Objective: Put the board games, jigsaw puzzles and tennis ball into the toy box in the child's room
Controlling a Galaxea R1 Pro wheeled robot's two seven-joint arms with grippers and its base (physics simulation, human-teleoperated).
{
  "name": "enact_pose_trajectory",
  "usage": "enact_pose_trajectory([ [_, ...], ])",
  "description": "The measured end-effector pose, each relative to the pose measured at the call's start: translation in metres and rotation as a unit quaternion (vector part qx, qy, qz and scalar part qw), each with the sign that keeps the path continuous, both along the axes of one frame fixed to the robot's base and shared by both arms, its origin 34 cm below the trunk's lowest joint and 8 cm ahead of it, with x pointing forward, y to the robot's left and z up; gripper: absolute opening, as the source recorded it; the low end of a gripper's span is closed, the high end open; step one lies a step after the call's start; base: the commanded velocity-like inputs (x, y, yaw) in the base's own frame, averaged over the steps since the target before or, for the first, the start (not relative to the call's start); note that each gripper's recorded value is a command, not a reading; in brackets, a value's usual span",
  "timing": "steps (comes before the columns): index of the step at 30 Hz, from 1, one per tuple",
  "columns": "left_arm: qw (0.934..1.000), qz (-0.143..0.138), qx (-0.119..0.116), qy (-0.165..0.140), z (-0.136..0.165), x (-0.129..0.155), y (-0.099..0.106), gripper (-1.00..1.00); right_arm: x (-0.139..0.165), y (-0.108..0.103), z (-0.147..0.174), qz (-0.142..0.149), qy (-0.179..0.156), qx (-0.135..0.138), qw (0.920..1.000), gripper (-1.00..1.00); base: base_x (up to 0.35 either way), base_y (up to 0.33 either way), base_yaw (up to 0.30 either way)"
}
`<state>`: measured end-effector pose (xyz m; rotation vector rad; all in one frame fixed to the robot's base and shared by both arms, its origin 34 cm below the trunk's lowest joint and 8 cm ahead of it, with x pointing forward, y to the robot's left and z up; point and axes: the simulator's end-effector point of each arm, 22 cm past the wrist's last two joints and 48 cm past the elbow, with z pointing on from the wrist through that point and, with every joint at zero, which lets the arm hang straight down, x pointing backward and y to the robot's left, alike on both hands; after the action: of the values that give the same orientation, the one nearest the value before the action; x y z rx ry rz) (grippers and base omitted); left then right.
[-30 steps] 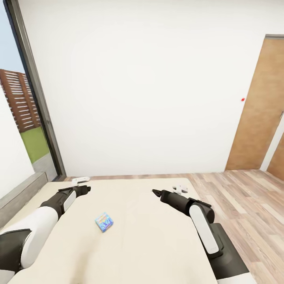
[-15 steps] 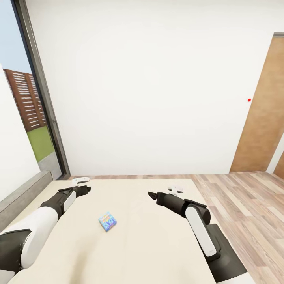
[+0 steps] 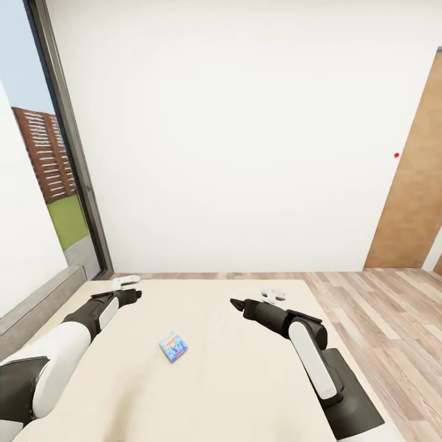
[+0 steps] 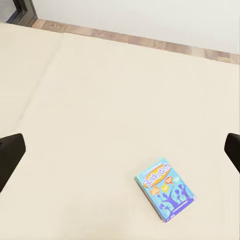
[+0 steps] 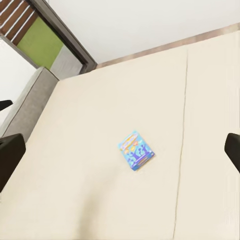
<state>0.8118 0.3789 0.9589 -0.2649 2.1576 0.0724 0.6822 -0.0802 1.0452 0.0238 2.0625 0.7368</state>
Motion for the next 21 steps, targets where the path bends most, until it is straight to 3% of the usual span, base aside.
enact_pose_trajectory([
  [21,1.0,0.0,0.001,0.002,-0.0032,0.0001,0.0002,1.0,0.0009,-0.0019,-0.0033,-0.001,0.003,0.0,1.0,1.0,0.017,0.062,0.02],
])
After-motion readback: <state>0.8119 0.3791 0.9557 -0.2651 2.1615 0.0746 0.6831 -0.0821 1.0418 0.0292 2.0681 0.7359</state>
